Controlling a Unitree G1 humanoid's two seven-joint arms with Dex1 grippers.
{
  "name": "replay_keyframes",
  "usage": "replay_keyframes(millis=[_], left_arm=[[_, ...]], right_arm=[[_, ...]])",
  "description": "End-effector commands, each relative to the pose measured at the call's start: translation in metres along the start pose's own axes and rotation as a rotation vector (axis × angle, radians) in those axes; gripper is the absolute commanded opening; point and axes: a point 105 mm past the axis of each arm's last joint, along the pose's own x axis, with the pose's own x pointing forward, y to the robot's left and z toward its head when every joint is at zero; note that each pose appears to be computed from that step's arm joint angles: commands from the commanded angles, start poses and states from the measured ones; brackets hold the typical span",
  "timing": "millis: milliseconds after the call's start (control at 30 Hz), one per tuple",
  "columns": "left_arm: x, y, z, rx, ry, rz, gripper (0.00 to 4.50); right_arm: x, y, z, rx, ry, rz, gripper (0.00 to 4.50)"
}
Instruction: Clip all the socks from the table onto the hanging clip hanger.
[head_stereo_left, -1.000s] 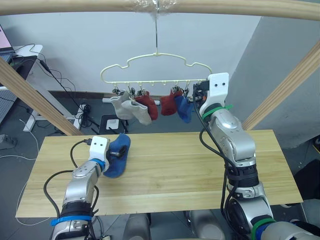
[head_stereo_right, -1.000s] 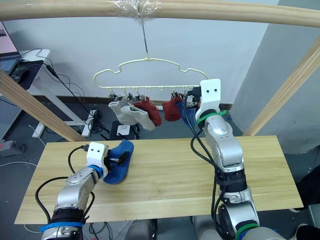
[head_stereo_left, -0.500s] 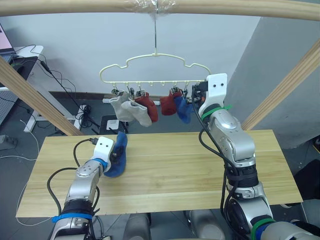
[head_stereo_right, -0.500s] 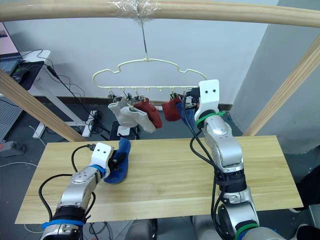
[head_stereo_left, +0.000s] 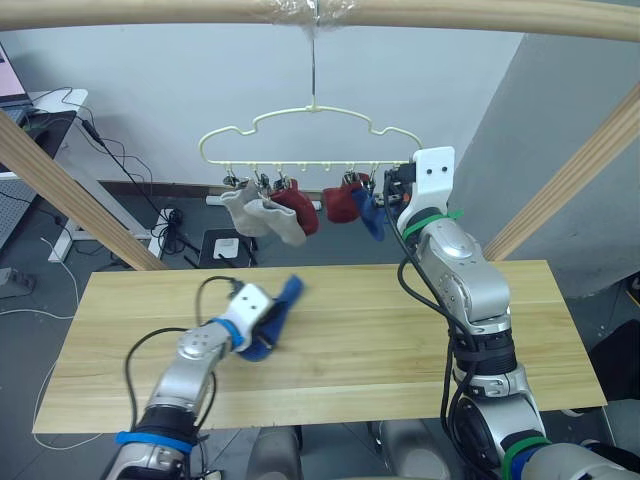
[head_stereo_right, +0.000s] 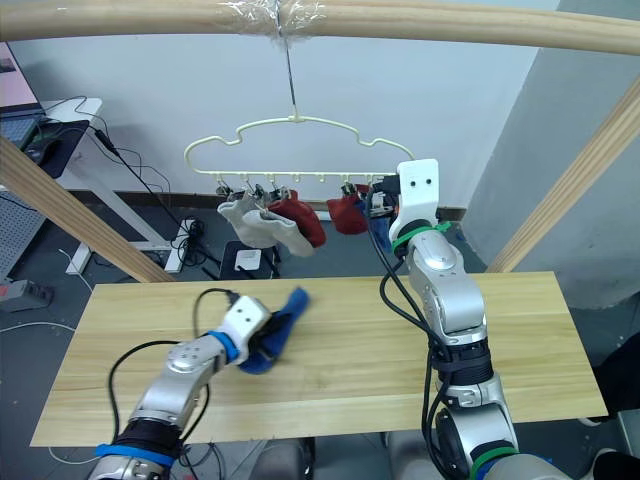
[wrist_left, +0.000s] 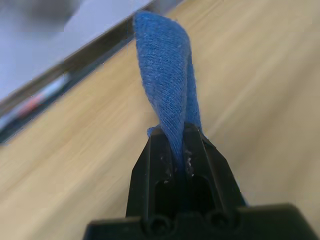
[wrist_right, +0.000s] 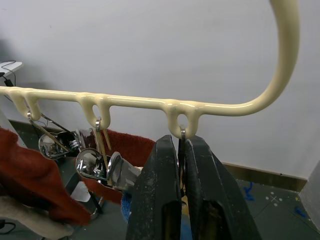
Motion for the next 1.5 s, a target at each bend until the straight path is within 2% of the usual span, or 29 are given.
replay_keyframes(millis=[33, 200, 433, 633, 767, 900, 1200, 1500], left_arm=[[0.018, -0.026, 0.055, 0.128, -0.172, -0.132, 0.02], [0.049, -0.033, 0.091, 0.193, -0.273, -0.099, 0.02], [0.085, -0.024, 0.119, 0.178, -0.339, 0.028, 0.02], [0.095, -0.014, 0.123, 0.146, -0.333, 0.093, 0.02], [0.102, -0.016, 0.122, 0.084, -0.302, 0.079, 0.02], [0.107, -0.022, 0.129, 0.05, -0.313, 0.055, 0.02], [0.108, -0.012, 0.141, -0.037, -0.347, 0.113, 0.02], [0.106, -0.009, 0.135, -0.07, -0.33, 0.12, 0.02]], right_arm=[[-0.004, 0.001, 0.017, 0.003, -0.06, 0.006, 0.0], [-0.004, 0.001, 0.018, 0.001, -0.059, 0.005, 0.0], [-0.004, 0.002, 0.018, 0.0, -0.06, 0.008, 0.0], [-0.004, 0.002, 0.018, 0.001, -0.06, 0.01, 0.0], [-0.004, 0.003, 0.019, 0.001, -0.062, 0.013, 0.0], [-0.004, 0.003, 0.02, -0.002, -0.063, 0.015, 0.0], [-0.004, 0.002, 0.02, -0.004, -0.062, 0.013, 0.0], [-0.003, 0.0, 0.024, -0.011, -0.082, 0.002, 0.0]])
